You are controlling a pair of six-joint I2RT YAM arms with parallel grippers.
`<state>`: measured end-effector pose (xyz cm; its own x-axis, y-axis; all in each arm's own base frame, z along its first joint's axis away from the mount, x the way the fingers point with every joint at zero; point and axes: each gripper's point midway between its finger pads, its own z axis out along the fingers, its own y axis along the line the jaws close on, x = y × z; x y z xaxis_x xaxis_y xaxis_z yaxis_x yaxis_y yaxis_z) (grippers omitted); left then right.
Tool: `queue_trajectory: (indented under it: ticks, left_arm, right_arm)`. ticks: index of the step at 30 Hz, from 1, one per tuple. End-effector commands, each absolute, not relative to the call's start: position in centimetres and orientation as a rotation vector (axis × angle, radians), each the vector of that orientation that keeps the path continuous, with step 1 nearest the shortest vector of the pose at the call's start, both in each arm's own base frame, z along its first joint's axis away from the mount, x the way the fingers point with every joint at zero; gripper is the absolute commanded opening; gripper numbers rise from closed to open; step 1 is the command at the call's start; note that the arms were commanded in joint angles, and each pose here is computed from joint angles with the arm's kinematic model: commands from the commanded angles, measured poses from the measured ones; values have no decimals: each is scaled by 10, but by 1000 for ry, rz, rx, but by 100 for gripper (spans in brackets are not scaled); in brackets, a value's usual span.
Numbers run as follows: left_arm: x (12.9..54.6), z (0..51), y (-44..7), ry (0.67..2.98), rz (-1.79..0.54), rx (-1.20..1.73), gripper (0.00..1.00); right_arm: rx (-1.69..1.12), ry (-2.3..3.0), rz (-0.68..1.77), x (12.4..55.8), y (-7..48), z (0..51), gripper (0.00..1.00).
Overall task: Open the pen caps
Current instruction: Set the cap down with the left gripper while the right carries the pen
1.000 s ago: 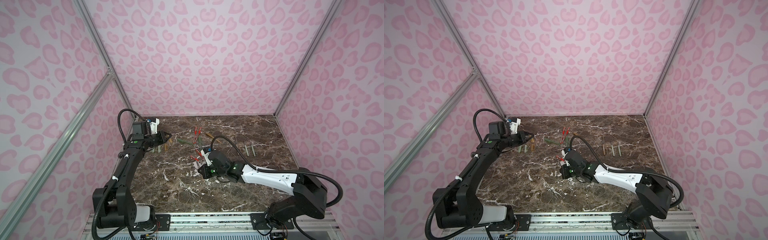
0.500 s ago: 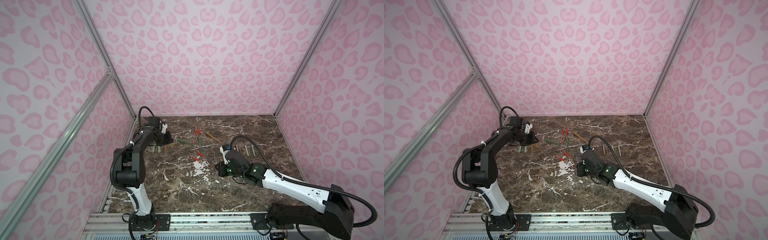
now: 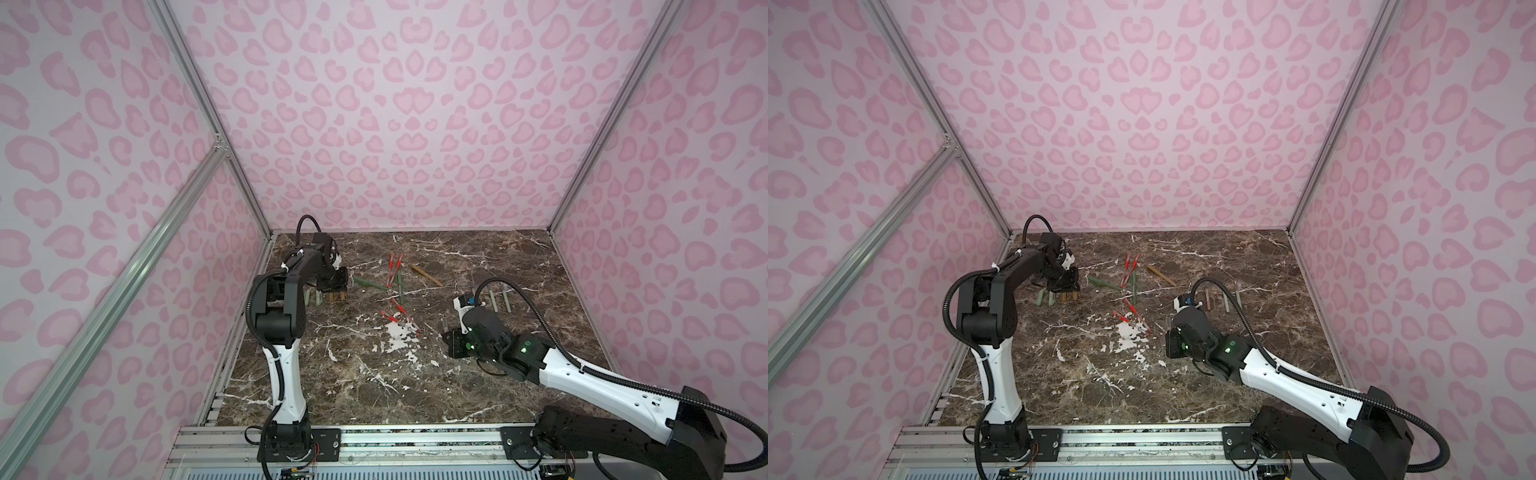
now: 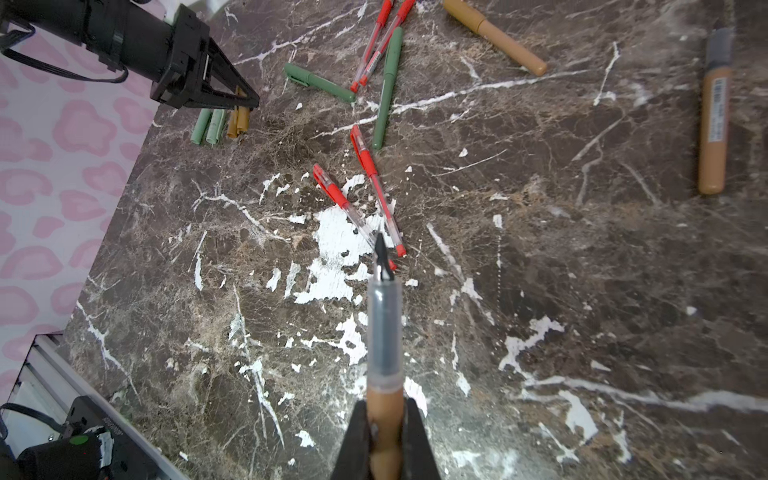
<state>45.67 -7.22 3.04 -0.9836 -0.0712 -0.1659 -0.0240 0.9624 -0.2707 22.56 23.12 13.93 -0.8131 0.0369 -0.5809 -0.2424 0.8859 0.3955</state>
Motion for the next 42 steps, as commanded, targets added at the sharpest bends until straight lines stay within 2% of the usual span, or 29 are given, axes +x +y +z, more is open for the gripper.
queue_trajectory:
  ticks: [1,4,14,20,21,28,34,42]
  left_arm:
    - [451,23,-63,2993,-328,-57,8]
    - [451,17,-61,3004,-300,-58,11]
    - [452,26,-67,2995,-341,-75,31]
    - [450,58,-70,2929,-365,-79,35]
    - [449,64,-72,2917,-381,-80,40]
    - [428,119,-78,2776,-436,-55,48]
    - [400,166,-80,2614,-470,1,66]
    - [355,199,-76,2408,-434,99,87]
  right_arm:
    - [-143,2451,589,227,227,137,0]
    - [-146,2461,584,227,226,139,0]
    - [-129,2434,569,232,220,146,0]
    - [-107,2433,540,240,210,151,0]
    - [-107,2434,538,241,208,151,0]
    - [-101,2469,479,263,196,153,0]
    - [-111,2510,387,288,183,154,0]
    - [-89,2602,333,329,163,143,0]
